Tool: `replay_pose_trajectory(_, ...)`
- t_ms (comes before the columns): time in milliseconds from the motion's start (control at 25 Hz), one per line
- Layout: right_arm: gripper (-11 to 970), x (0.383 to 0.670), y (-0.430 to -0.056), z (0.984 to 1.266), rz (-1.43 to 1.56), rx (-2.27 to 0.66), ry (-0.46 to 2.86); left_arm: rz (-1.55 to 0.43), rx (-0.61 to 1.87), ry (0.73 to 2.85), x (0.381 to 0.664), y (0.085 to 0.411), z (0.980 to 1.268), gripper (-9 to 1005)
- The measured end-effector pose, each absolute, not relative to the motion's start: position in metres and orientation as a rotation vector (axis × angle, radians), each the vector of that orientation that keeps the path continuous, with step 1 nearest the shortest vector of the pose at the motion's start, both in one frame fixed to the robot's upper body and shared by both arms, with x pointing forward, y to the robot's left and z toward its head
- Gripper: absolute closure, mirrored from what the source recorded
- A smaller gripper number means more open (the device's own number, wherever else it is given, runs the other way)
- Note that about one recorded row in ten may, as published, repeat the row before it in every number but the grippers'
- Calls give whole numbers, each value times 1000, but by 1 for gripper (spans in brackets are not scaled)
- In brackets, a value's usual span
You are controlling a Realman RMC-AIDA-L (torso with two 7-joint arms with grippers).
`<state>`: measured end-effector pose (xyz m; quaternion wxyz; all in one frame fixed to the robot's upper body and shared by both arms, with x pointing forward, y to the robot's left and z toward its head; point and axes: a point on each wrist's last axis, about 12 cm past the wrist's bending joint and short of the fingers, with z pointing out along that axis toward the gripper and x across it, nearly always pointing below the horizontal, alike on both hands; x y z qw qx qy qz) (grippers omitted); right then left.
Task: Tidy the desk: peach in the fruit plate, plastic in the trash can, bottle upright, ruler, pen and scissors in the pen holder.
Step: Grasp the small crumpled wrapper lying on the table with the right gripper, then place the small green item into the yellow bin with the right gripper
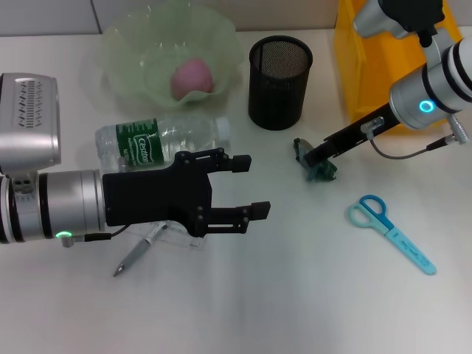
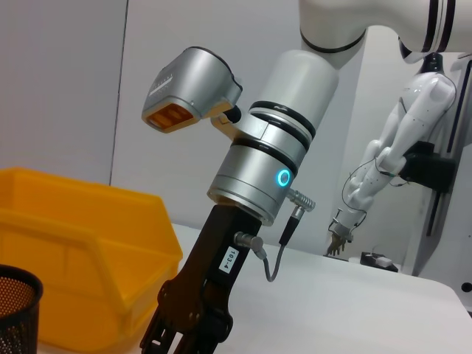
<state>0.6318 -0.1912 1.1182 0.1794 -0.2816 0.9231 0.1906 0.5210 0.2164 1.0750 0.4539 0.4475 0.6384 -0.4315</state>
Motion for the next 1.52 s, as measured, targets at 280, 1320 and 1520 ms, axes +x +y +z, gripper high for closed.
replay_pose_trajectory(280, 416, 632, -189, 1115, 541, -797, 2615, -1064, 1105, 1574, 521, 216, 1075, 211)
replay_pose_trajectory(1320, 893, 628, -194, 1112, 581, -781, 2542, -1048, 1105, 1574, 520, 217, 1073, 215)
replay_pose_trajectory(1520, 892, 607, -216, 1114, 736, -757, 2408, -1042, 1095, 1579, 520, 217, 1072, 216)
